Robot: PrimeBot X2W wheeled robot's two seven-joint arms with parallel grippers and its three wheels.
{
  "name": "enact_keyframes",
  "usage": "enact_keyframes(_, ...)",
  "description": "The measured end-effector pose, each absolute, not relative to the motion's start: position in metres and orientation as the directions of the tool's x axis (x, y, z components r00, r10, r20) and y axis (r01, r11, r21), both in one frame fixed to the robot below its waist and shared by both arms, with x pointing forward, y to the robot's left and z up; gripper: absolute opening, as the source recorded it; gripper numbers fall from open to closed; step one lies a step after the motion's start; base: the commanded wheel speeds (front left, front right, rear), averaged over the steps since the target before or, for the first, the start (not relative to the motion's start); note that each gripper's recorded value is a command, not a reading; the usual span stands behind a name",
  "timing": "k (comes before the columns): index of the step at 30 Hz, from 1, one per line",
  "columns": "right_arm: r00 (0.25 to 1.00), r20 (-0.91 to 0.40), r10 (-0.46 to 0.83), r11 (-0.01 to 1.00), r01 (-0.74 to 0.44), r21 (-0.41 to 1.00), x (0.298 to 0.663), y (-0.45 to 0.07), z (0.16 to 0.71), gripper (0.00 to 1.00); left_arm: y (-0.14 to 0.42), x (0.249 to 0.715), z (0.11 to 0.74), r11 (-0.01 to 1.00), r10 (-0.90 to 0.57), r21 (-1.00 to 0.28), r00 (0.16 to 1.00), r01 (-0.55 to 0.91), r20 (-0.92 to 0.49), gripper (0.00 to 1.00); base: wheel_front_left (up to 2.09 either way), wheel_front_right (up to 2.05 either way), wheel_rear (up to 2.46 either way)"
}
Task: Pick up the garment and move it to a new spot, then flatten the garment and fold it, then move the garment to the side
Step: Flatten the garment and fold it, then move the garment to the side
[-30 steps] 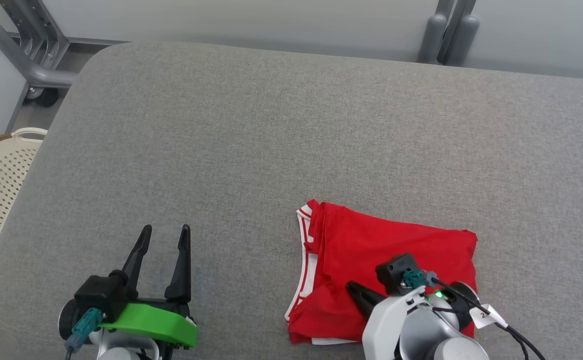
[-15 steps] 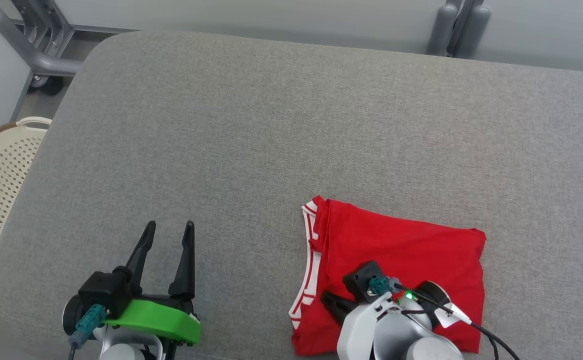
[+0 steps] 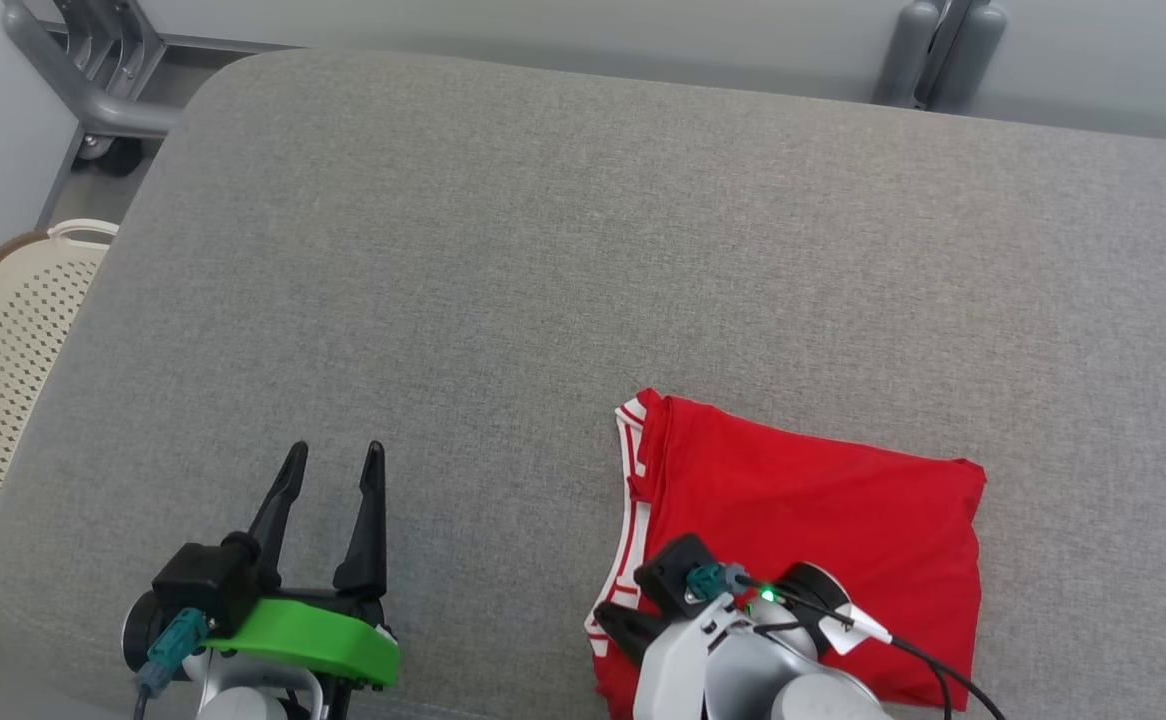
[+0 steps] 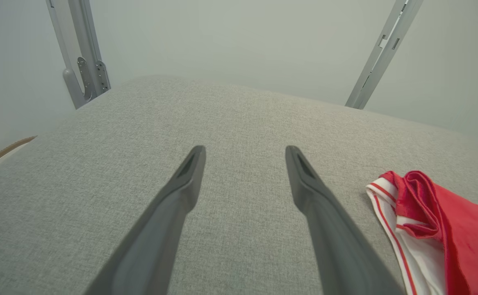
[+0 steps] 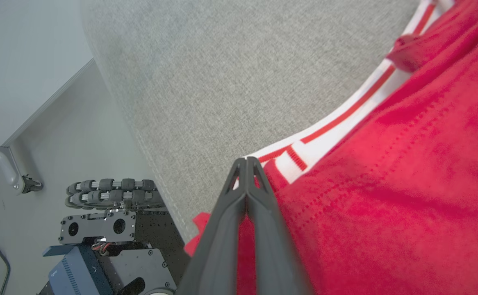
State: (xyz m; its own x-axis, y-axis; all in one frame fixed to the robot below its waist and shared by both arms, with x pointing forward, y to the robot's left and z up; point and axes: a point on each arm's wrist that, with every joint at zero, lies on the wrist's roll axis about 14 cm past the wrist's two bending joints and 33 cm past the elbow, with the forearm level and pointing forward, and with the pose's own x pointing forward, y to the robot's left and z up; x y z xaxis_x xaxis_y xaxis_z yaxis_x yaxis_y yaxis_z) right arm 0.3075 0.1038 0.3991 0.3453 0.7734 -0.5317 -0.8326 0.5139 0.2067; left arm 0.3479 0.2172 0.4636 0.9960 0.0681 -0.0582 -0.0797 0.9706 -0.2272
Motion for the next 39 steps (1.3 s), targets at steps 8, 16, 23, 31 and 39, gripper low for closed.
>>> enact_keyframes(8,0.471,-0.366,0.803,0.57,-0.785,0.241,0.352,0.102,0.456,1.0,0.215,0.35,0.469,0.971,0.06,-0.228,0.997,-0.067,-0.039,1.0,0.0,0.0,0.0)
enact_keyframes(16,0.634,-0.276,0.722,0.692,-0.66,0.293,0.392,0.056,0.494,1.0,0.209,0.348,0.473,0.974,0.036,-0.224,0.999,-0.041,-0.024,1.0,0.0,0.0,0.0)
enact_keyframes(23,0.754,-0.371,0.542,0.839,-0.466,0.28,0.399,-0.022,0.476,1.0,0.202,0.347,0.476,0.975,0.014,-0.22,1.0,-0.016,-0.014,1.0,0.0,0.0,0.0)
enact_keyframes(31,0.781,-0.472,0.41,0.909,-0.306,0.284,0.38,-0.08,0.452,1.0,0.193,0.351,0.474,0.976,-0.021,-0.219,1.0,0.016,-0.017,1.0,0.0,0.0,0.0)
enact_keyframes(39,0.768,-0.524,0.369,0.922,-0.231,0.31,0.371,-0.099,0.434,1.0,0.185,0.357,0.469,0.976,-0.052,-0.214,0.998,0.044,-0.032,1.0,0.0,0.0,0.0)
